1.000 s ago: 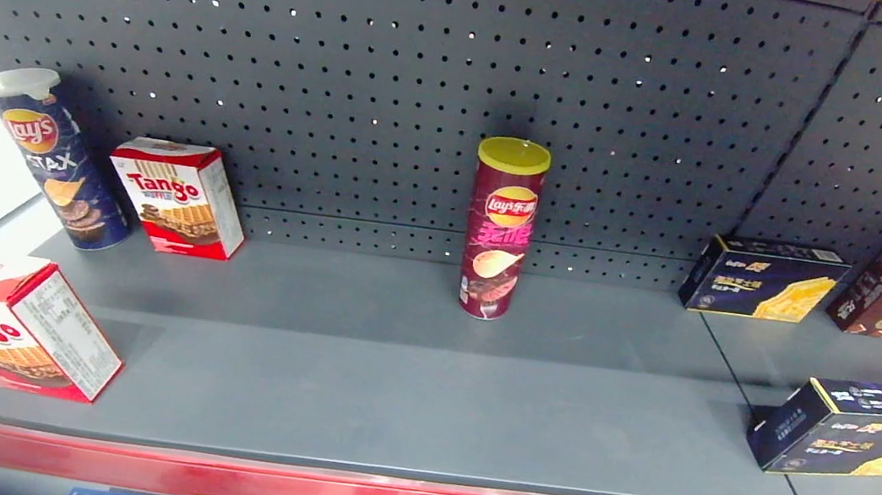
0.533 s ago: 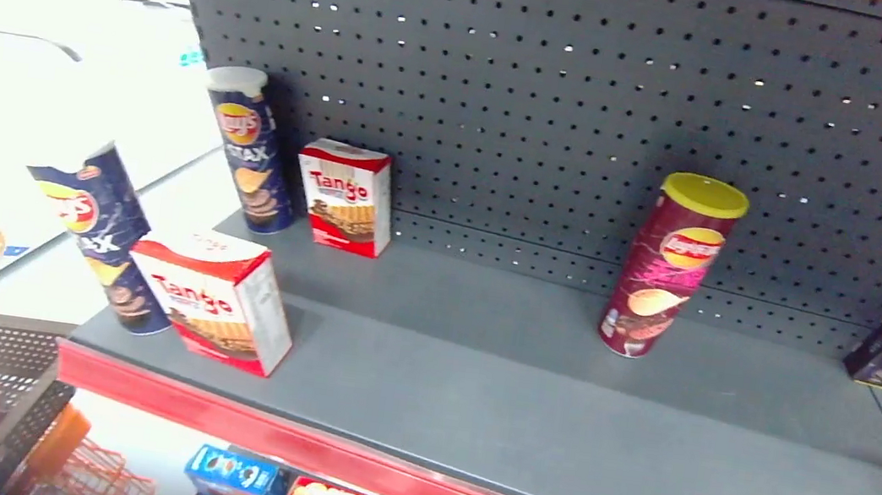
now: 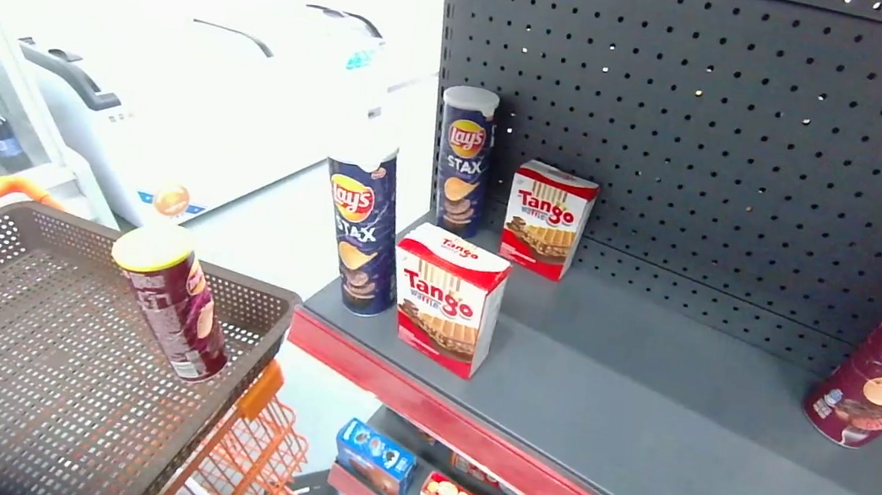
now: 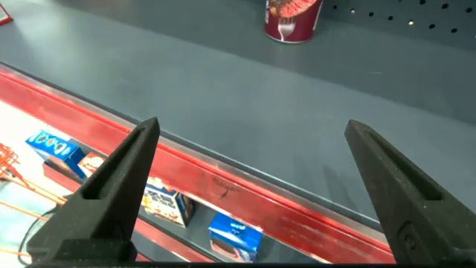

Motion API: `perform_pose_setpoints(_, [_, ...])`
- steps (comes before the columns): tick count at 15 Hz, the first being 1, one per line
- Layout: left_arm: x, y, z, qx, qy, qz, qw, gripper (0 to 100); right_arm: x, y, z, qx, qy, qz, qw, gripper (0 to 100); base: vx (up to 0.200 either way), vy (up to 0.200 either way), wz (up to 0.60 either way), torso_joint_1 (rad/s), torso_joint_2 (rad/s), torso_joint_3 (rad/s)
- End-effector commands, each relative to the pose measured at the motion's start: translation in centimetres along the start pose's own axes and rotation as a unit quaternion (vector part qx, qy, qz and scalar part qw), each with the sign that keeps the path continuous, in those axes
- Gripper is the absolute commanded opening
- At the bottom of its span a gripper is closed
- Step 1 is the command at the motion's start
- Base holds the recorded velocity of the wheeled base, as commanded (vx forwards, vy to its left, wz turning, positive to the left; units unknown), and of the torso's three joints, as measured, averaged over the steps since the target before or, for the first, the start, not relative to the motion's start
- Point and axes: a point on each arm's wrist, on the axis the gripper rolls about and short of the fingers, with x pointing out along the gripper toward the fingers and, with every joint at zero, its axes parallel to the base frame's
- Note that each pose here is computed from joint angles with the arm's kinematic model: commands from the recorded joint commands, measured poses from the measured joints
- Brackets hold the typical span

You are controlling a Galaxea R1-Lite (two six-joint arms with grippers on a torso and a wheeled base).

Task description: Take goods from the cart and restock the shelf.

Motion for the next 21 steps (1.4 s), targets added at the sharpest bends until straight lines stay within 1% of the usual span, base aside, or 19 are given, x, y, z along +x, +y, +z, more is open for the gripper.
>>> perform_pose_setpoints(1, [0.0,0.0,0.0,0.002,0.0,0.0,1.0,100,0.0,0.0,0.0,0.0,0.001,0.0,1.0,100,0.0,0.0,0.0,0.0,0.0,0.0])
perform_pose_setpoints(6, [0.0,0.0,0.0,0.001,0.001,-0.001,1.0,100,0.0,0.0,-0.1,0.0,0.002,0.0,1.0,100,0.0,0.0,0.0,0.0,0.0,0.0])
perform_pose_setpoints(7, [0.0,0.0,0.1,-0.003,-0.001,0.003,1.0,100,0.0,0.0,0.0,0.0,0.001,0.0,1.0,100,0.0,0.0,0.0,0.0,0.0,0.0])
perform_pose_setpoints(8, [-0.5,0.1,1.8,-0.003,-0.03,0.023,0.9993,100,0.0,0.0,0.0,0.0,0.001,0.0,1.0,100,0.0,0.0,0.0,0.0,0.0,0.0])
perform_pose_setpoints(9, [-0.8,0.2,3.2,-0.003,-0.041,0.028,0.9988,100,0.0,0.0,0.0,0.0,0.001,0.0,1.0,100,0.0,0.0,0.0,0.0,0.0,0.0])
perform_pose_setpoints(10, [0.0,0.3,4.8,-0.003,0.012,0.034,0.9994,100,0.0,0.0,0.0,0.0,0.001,0.0,1.0,100,0.0,0.0,0.0,0.0,0.0,0.0])
perform_pose_setpoints(11, [0.5,0.4,6.5,-0.003,0.021,0.044,0.9988,100,0.0,0.0,0.0,0.0,0.001,0.0,1.0,100,0.0,0.0,0.0,0.0,0.0,0.0])
perform_pose_setpoints(12, [1.4,0.5,8.0,-0.002,0.038,0.042,0.9984,100,0.0,0.0,0.0,0.0,0.001,0.0,1.0,100,0.0,0.0,0.0,0.0,0.0,0.0])
perform_pose_setpoints(13, [2.9,0.6,9.3,-0.003,0.067,0.041,0.9969,100,0.0,0.0,0.0,0.0,0.001,0.0,1.0,100,0.0,0.0,0.0,0.0,0.0,0.0])
perform_pose_setpoints(14, [4.2,0.6,10.2,-0.001,0.082,0.038,0.9959,100,0.0,0.0,0.0,0.0,0.001,0.0,1.0,100,0.0,0.0,0.0,0.0,0.0,0.0])
perform_pose_setpoints(15, [5.7,0.6,10.6,0.006,0.104,0.032,0.994,100,0.0,0.0,0.0,0.0,0.001,0.0,1.0,100,0.0,0.0,0.0,0.0,0.0,0.0])
perform_pose_setpoints(16, [7.7,0.7,10.8,0.019,0.125,0.039,0.9912,100,0.0,0.0,0.0,0.0,0.001,0.0,1.0,100,0.0,0.0,0.0,0.0,0.0,0.0])
perform_pose_setpoints(17, [8.6,0.6,11.0,0.023,0.123,0.036,0.9915,100,0.0,0.0,0.0,0.0,0.001,0.0,1.0,100,0.0,0.0,0.0,0.0,0.0,0.0])
perform_pose_setpoints(18, [10.2,0.6,10.8,0.028,0.138,0.036,0.9893,100,0.0,0.0,0.0,0.0,0.001,0.0,1.0,100,0.0,0.0,0.0,0.0,0.0,0.0])
perform_pose_setpoints(19, [11.1,0.6,10.4,0.035,0.147,0.036,0.9878,100,0.0,0.0,0.0,0.0,0.001,0.0,1.0,100,0.0,0.0,0.0,0.0,0.0,0.0])
perform_pose_setpoints(20, [12.0,0.6,9.8,0.035,0.148,0.037,0.9877,100,0.0,0.0,0.0,0.0,0.001,0.0,1.0,100,0.0,0.0,0.0,0.0,0.0,0.0])
perform_pose_setpoints(21, [13.1,0.9,9.4,0.034,0.149,0.049,0.9871,100,0.0,0.0,0.0,0.0,0.001,0.0,1.0,100,0.0,0.0,0.0,0.0,0.0,0.0])
